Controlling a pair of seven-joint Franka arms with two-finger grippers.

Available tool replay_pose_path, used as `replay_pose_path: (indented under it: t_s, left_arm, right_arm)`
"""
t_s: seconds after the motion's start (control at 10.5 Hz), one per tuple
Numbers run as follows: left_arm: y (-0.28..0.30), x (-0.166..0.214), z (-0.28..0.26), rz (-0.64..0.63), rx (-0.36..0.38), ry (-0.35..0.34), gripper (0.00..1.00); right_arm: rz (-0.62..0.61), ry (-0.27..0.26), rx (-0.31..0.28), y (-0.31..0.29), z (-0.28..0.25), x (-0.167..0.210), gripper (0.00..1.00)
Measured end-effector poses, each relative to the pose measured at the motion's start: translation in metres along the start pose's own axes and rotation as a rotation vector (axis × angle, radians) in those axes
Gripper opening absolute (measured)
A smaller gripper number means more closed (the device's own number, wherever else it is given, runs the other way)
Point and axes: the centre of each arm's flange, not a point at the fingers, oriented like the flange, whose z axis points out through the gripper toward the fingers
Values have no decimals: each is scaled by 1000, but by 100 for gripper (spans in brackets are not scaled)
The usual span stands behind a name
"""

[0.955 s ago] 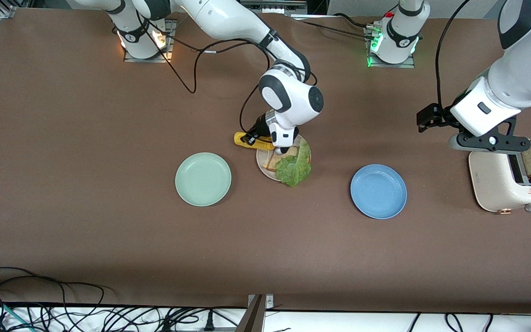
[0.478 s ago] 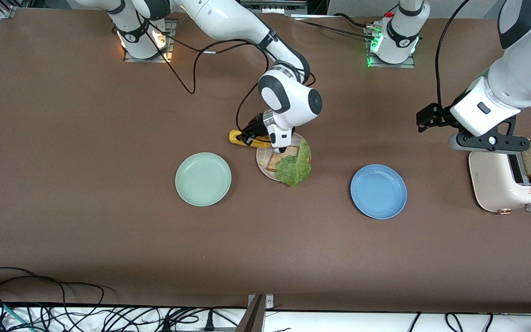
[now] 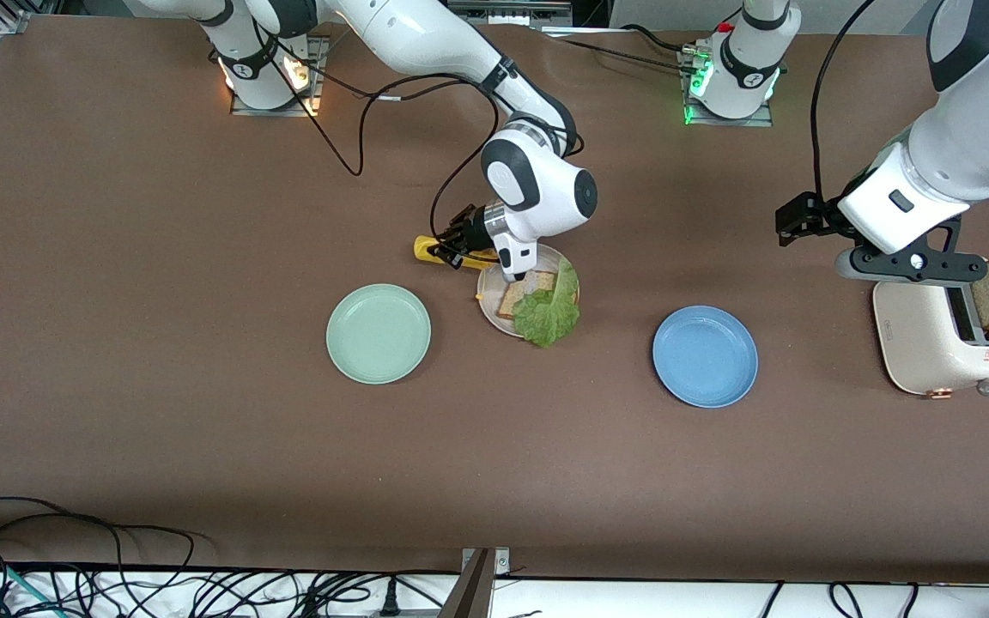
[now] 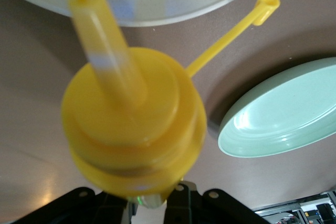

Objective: Make sandwich on beige plate with both arms

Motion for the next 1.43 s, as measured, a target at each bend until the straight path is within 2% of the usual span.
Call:
replay_pose_path:
  t_s: [0.19, 0.38, 0.67, 1.05, 1.24, 1.43]
  left_arm:
    - [0, 0, 0, 0, 0, 0, 100]
    - [0, 0, 0, 0, 0, -1, 100]
    - [0, 0, 0, 0, 0, -1, 100]
    - [-6, 1, 1, -11, 1, -2, 100]
    - [-25, 4, 3, -43, 2, -6, 100]
    - [-58, 8, 7, -97, -4, -13, 100]
  right_arm:
    - [14, 22, 1, 10, -9, -5, 23]
    - [53, 86, 23, 42, -36, -33, 23]
    - [103, 179, 110, 99, -67, -92, 23]
    - [129, 303, 238, 171, -51, -170, 23]
    - [127, 352, 267, 187, -44, -201, 23]
    - [110, 430, 281, 205, -20, -228, 23]
